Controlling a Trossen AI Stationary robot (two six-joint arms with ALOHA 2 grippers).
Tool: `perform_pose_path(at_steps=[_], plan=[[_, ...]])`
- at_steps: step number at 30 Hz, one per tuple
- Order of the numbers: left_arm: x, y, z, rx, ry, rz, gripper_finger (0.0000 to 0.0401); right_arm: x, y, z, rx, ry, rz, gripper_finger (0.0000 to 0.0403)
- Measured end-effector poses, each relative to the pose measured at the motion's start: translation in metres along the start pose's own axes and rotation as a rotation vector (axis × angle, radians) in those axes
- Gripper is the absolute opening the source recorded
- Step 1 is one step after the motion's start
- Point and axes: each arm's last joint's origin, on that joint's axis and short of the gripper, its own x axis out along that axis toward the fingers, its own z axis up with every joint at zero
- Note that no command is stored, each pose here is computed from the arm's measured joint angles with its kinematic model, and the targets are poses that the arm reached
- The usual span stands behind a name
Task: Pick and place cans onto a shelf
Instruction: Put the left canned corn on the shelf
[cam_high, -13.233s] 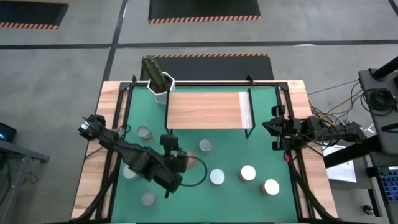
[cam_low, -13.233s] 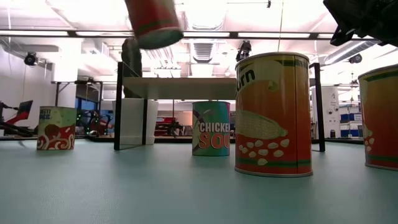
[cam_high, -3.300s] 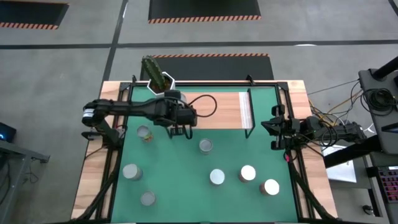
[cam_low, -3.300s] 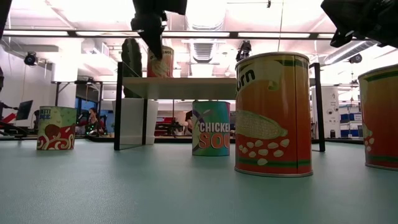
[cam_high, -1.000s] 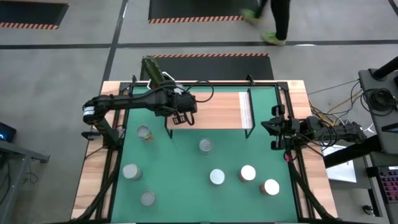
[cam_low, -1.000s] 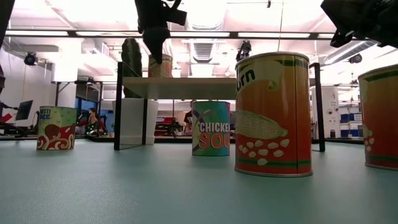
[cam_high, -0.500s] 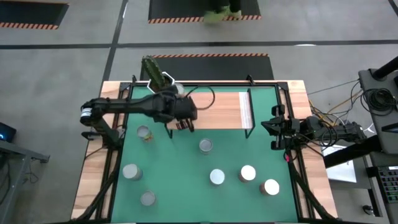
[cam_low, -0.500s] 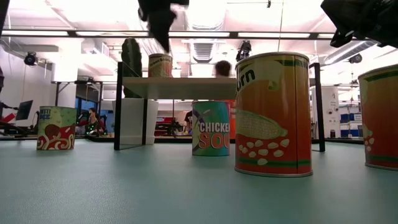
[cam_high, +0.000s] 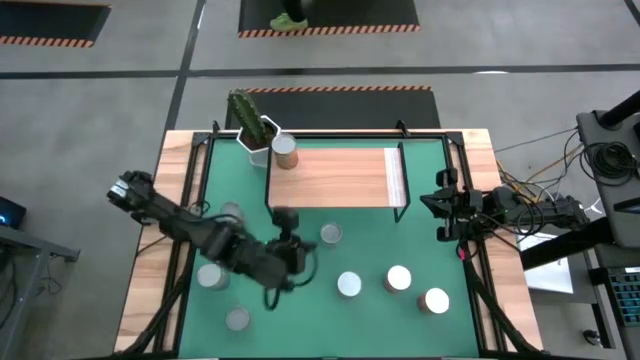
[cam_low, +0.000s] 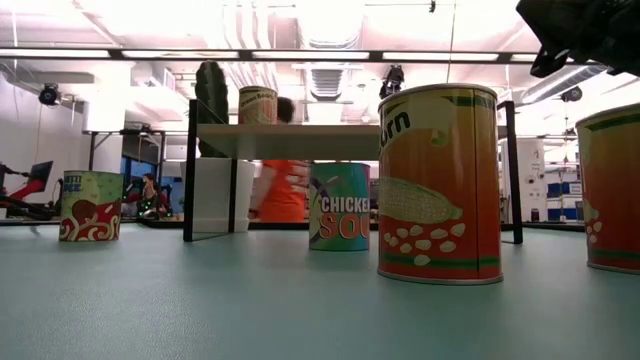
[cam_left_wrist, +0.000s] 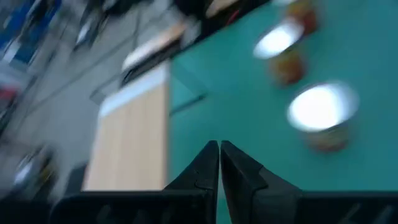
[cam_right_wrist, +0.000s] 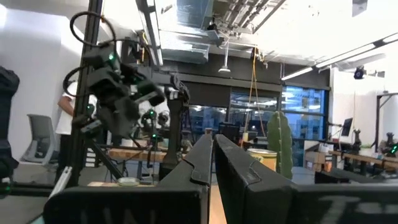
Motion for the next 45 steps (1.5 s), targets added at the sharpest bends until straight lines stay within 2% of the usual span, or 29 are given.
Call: perform_pose_path(at_steps=[2, 6, 11, 17, 24, 33, 37, 42, 45], plan=[[-0.005, -0.008, -0.005, 0.013, -0.087, -0.035, 0.0, 0.002, -0.001, 0.006, 0.022, -0.016, 0.001, 0.0009], [-0.011, -0.012, -0.023, 0.024, -0.214, -0.024, 0.0, 0.006, 0.0, 0.011, 0.04, -0.017, 0.029, 0.0009], [-0.029, 0.0, -0.05, -0.055, -0.313, 0.0, 0.0, 0.014, 0.002, 0.013, 0.092, 0.03, 0.055, 0.0009], [-0.054, 0.021, -0.069, -0.161, -0.442, 0.041, 0.0, 0.032, 0.007, 0.006, 0.109, 0.152, 0.091, 0.0009], [-0.07, 0.034, -0.086, -0.201, -0.452, 0.094, 0.0, 0.062, 0.013, 0.005, 0.152, 0.3, 0.111, 0.0009], [-0.073, 0.035, -0.095, -0.192, -0.419, 0.083, 0.0, 0.107, 0.022, 0.017, 0.236, 0.609, 0.124, 0.0009], [-0.072, 0.034, -0.097, -0.198, -0.396, 0.072, 0.0, 0.129, 0.031, 0.025, 0.306, 0.675, 0.135, 0.0009], [-0.073, 0.035, -0.097, -0.206, -0.402, 0.071, 0.0, 0.149, 0.053, 0.024, 0.361, 0.799, 0.177, 0.0009], [-0.073, 0.035, -0.097, -0.206, -0.401, 0.071, 0.0, 0.16, 0.068, 0.028, 0.379, 0.816, 0.183, 0.0009]])
